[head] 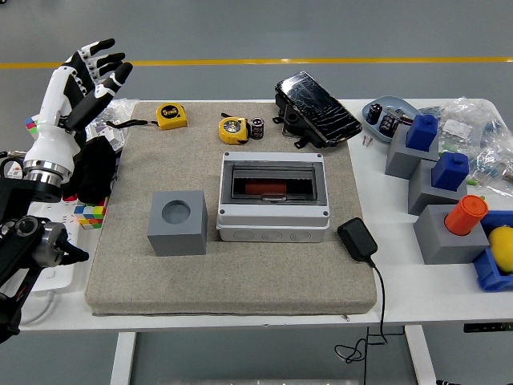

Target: Fetch the battery,place it into the box,close the lid of the box

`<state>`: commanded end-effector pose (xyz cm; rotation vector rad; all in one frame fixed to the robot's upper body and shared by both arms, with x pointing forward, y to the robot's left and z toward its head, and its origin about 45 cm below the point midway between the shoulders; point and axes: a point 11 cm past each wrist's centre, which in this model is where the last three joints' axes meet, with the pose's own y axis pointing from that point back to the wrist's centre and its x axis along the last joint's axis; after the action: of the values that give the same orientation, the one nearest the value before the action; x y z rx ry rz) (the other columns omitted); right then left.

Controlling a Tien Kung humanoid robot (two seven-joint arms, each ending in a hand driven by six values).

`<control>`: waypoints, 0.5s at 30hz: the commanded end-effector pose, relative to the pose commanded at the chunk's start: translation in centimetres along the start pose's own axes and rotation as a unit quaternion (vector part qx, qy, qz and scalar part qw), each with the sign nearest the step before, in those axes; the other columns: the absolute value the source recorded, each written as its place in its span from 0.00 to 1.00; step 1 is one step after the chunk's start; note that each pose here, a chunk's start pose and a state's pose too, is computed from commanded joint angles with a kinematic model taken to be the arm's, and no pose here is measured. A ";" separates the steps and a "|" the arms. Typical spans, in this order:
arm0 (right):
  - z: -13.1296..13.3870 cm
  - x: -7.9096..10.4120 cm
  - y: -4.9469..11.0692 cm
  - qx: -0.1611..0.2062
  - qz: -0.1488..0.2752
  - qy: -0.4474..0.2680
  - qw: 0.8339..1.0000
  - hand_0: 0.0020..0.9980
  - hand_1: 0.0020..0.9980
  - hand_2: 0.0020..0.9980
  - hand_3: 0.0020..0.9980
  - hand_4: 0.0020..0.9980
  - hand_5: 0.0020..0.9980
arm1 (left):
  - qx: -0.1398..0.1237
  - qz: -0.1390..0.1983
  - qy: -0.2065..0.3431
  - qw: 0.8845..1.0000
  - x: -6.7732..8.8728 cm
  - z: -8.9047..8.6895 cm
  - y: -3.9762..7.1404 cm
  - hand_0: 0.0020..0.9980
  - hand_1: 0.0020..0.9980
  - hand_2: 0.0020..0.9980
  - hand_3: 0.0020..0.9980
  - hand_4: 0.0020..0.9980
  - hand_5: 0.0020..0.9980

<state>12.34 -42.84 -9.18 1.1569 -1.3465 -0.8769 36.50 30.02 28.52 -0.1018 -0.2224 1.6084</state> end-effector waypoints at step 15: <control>0.0 0.8 0.1 -0.003 0.008 0.011 1.000 0.67 0.66 0.62 0.53 0.90 0.49 | -0.015 0.054 0.026 0.998 3.5 0.4 0.7 0.60 0.74 0.70 0.74 1.00 0.50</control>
<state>12.37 -43.62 -8.89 1.1463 -1.3319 -0.8538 35.52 33.44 29.05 -0.1805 -0.2031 1.7075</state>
